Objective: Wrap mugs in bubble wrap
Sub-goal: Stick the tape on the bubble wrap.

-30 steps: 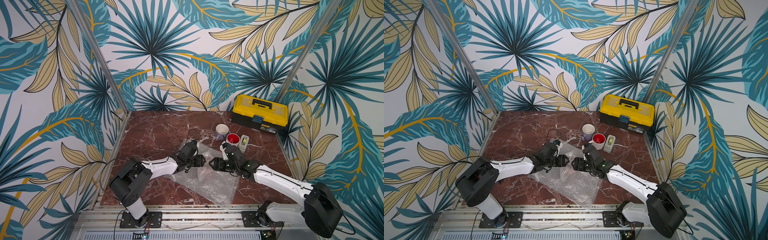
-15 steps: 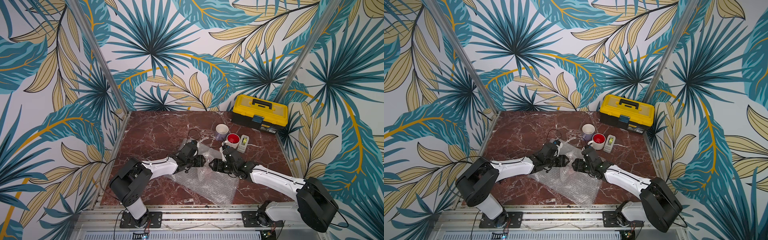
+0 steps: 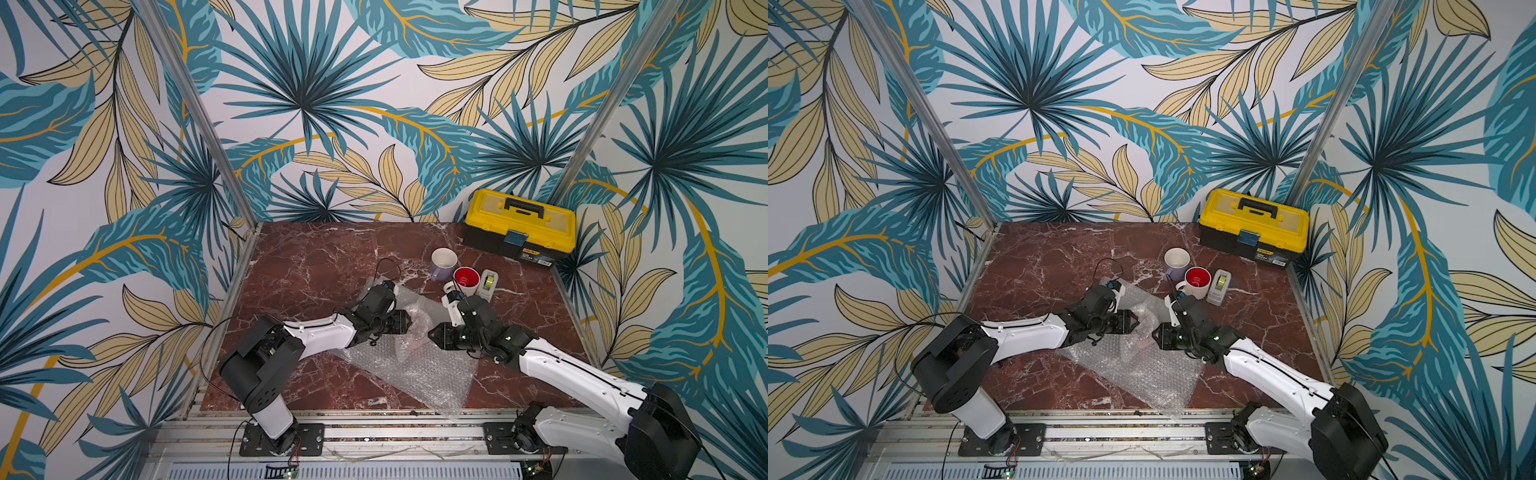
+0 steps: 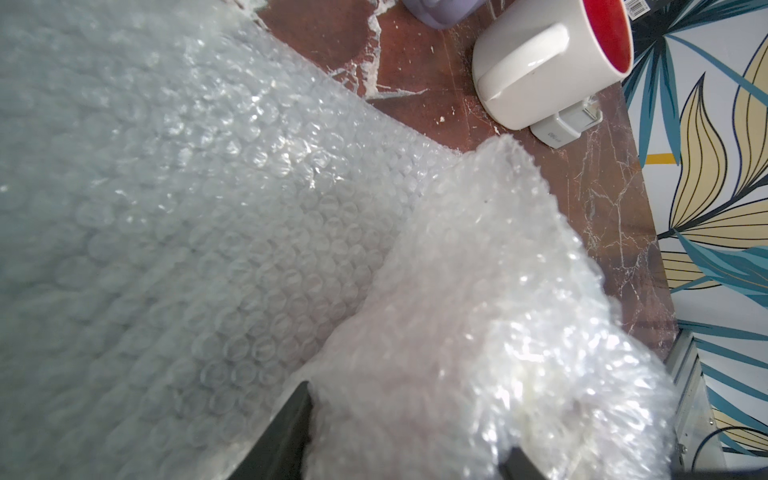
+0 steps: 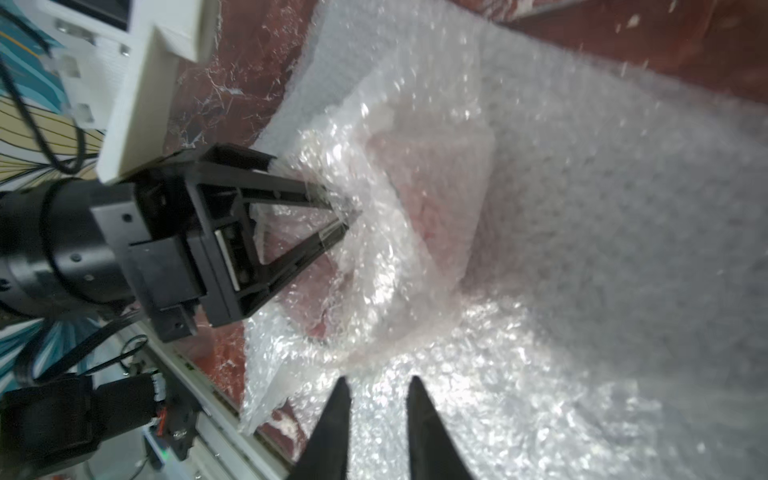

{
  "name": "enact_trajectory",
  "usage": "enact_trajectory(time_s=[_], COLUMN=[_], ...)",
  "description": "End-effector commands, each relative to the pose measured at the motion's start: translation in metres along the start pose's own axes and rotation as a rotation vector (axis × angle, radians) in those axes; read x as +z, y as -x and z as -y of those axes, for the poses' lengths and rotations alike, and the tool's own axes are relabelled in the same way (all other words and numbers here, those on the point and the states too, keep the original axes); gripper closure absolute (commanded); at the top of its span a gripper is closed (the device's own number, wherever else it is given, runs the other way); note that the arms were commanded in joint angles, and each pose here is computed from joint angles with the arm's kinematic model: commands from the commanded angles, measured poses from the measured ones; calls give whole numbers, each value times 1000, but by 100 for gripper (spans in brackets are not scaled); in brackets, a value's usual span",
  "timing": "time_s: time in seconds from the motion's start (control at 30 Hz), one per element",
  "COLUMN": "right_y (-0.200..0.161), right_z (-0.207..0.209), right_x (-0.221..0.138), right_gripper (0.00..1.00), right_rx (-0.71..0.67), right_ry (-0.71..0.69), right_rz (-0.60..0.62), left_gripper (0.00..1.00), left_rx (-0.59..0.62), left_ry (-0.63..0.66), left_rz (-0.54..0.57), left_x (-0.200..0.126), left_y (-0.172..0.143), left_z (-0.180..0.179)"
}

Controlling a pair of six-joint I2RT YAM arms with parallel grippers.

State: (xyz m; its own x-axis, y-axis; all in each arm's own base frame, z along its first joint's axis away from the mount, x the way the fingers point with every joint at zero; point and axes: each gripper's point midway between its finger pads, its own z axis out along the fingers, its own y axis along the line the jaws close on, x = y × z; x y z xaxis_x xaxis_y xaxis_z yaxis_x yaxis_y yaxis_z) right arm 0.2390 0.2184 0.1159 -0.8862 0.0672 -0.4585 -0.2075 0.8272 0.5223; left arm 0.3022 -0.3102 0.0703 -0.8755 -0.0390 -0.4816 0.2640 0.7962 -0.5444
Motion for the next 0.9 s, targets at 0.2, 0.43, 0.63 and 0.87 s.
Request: enact_trajectory(time_s=[0.2, 0.43, 0.63, 0.87], right_y=[-2, 4, 13, 29], right_z=[-10, -5, 22, 40], right_x=[16, 33, 24, -16], right_gripper=[100, 100, 100, 75], right_rx=[-11, 13, 93, 95], right_ry=[47, 21, -147, -275], right_rz=[-67, -53, 2, 143], left_gripper=[46, 46, 46, 46], left_rx=[2, 1, 3, -3], left_ry=[46, 45, 42, 44], left_rz=[-76, -76, -71, -58], left_x=[8, 7, 7, 5], left_y=[-20, -21, -19, -15], left_z=[-12, -12, -10, -9])
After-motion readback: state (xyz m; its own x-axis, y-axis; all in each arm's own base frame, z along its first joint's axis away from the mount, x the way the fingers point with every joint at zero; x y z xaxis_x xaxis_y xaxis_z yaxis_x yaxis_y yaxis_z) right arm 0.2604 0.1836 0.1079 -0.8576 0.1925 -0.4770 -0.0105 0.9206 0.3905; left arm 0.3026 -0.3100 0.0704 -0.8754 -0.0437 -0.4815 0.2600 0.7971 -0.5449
